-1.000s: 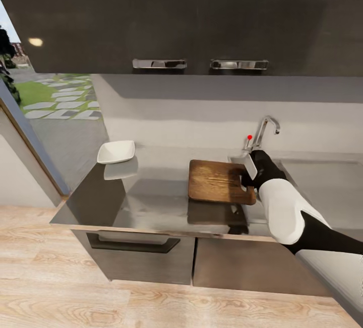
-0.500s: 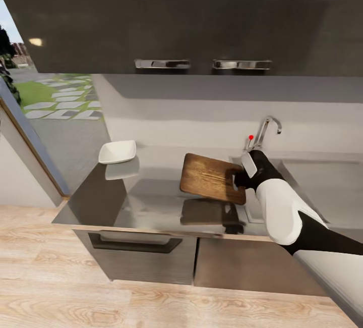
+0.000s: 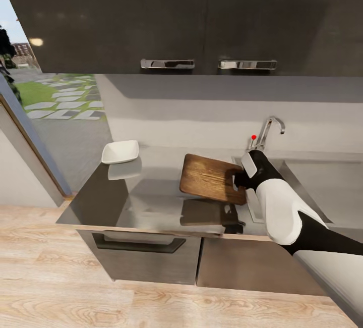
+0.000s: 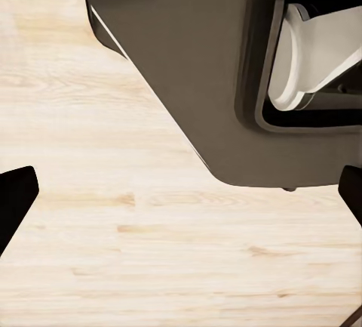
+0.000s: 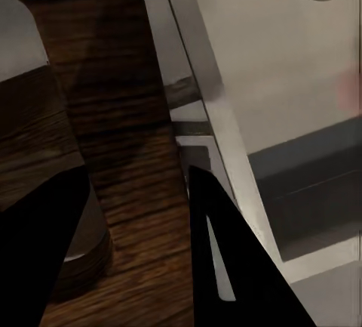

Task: In the kitchen, take the Vidalia onion out of the sink, dice it on the chopping board with the paring knife, put the diced onion into the bowl on the countertop, then place both the paring knife and the chopping board into the sink.

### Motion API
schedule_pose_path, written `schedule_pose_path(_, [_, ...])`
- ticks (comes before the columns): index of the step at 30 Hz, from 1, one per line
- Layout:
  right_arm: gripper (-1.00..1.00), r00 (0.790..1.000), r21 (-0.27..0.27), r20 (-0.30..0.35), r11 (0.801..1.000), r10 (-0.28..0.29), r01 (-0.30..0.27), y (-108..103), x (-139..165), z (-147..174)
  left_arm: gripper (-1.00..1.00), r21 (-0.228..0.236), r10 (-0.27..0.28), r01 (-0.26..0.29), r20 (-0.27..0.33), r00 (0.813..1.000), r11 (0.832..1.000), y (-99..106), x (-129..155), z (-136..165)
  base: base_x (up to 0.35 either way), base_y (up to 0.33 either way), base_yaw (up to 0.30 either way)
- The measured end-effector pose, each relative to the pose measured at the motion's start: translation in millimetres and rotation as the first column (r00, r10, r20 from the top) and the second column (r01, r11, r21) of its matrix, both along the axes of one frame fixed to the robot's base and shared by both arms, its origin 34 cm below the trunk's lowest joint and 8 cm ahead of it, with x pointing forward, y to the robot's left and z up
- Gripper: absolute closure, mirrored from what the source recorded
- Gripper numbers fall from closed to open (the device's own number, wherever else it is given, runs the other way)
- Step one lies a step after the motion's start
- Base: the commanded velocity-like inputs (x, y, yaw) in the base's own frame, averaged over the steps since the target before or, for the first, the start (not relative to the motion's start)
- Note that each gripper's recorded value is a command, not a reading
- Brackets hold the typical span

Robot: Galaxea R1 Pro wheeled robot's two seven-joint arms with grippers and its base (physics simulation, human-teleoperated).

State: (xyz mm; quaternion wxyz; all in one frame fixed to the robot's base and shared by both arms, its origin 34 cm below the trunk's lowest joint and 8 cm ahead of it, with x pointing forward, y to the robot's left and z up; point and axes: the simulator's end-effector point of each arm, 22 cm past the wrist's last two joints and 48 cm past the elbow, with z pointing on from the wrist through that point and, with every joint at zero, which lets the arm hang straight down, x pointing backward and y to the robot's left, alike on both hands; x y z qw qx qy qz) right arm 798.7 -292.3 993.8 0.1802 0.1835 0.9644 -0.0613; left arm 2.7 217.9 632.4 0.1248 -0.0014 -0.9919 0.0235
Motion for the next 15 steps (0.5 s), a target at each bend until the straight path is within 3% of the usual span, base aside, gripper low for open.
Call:
schedule_pose_path(2, [1.0, 1.0, -0.014, -0.006, 1.0, -0.006, 0.005, -3, -2, 0, -1.0, 0.0, 0.0, 0.0, 0.0, 1.0, 1.0, 0, 0, 0, 0.0, 0.0, 0.0])
schedule_pose_path(4, [1.0, 0.999, -0.089, -0.049, 0.996, -0.017, 0.013, -17, -11, -3, -1.0, -0.001, 0.0, 0.0, 0.0, 1.0, 1.0, -1, 0, 0, 0.0, 0.0, 0.0])
schedule_pose_path(10, [1.0, 0.998, -0.091, -0.061, 0.996, -0.026, 0.02, -15, -15, -7, -1.0, -0.001, 0.0, 0.0, 0.001, 1.0, 1.0, -1, 0, 0, 0.0, 0.023, 0.0])
schedule_pose_path(15, [1.0, 0.998, -0.091, -0.062, 0.996, -0.025, 0.02, -15, -15, -7, -1.0, -0.001, 0.0, 0.0, 0.001, 1.0, 1.0, -1, 0, 0, 0.0, 0.228, 0.0])
